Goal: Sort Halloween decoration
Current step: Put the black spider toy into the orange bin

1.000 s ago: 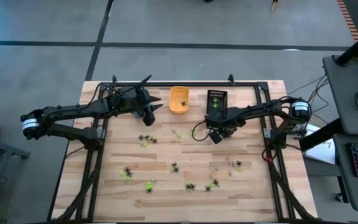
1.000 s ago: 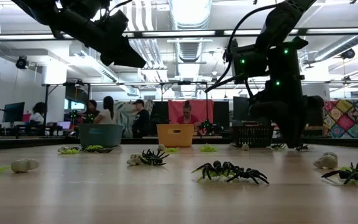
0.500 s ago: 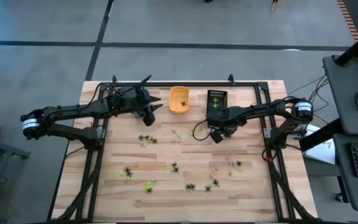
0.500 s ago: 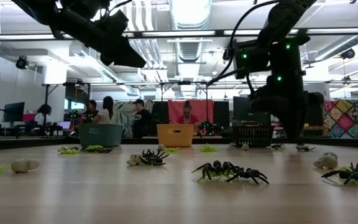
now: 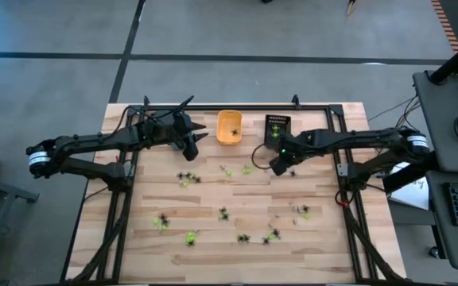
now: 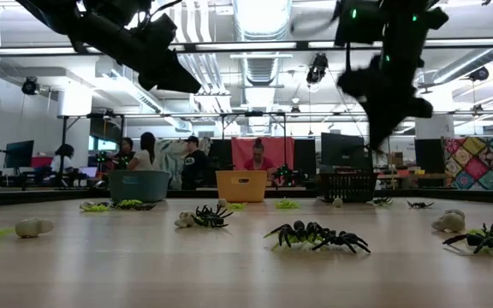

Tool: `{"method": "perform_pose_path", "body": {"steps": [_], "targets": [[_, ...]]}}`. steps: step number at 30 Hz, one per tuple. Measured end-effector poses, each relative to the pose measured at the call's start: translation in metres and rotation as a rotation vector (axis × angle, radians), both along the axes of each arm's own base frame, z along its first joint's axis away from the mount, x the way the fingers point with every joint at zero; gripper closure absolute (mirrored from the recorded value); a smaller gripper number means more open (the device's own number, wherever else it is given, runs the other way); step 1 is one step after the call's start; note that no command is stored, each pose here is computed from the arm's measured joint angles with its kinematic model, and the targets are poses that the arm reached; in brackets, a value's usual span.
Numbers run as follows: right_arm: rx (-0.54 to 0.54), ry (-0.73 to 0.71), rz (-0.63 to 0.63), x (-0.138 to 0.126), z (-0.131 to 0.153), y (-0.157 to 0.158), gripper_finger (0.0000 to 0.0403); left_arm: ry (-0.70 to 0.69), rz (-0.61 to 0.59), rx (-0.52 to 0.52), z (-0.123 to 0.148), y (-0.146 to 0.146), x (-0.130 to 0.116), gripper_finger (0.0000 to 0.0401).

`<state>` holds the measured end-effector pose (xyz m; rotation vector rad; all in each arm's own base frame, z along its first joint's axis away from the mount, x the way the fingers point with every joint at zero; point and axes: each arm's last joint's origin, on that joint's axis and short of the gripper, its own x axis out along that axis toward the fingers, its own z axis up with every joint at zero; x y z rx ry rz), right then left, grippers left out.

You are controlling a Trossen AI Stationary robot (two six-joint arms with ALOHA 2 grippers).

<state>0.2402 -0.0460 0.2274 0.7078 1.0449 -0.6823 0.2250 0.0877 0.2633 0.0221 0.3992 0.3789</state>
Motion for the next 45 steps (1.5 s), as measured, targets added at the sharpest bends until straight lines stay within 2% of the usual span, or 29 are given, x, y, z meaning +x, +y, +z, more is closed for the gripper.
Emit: {"method": "perform_pose_path", "body": {"steps": [4, 9, 18, 23, 32, 41, 45], "targets": [[-0.086, -0.252, 0.056, 0.009, 0.024, -0.006, 0.0394, -0.005, -0.001, 0.002, 0.0, 0.0, 0.0, 0.0286], [-0.257, -0.488, 0.118, 0.029, 0.039, -0.027, 0.0394, -0.01, 0.0, 0.004, 0.001, 0.0, 0.0, 0.0286], [-0.567, -0.718, 0.22, 0.074, 0.021, -0.083, 0.0394, -0.009, -0.001, 0.003, 0.001, 0.0, 0.0, 0.0286], [-0.69, -0.766, 0.215, 0.091, -0.004, -0.108, 0.0394, 0.006, 0.004, -0.016, -0.001, 0.0, 0.0, 0.0286], [-0.803, -0.811, 0.23, 0.104, -0.035, -0.124, 0.0394, 0.03, 0.01, -0.038, -0.004, -0.001, -0.002, 0.0286], [-0.789, -0.808, 0.209, 0.107, -0.049, -0.128, 0.0393, 0.029, 0.01, -0.038, -0.004, -0.001, -0.002, 0.0286], [-0.778, -0.807, 0.205, 0.107, -0.05, -0.128, 0.0375, 0.029, 0.01, -0.038, -0.004, -0.001, -0.002, 0.0286]]}}
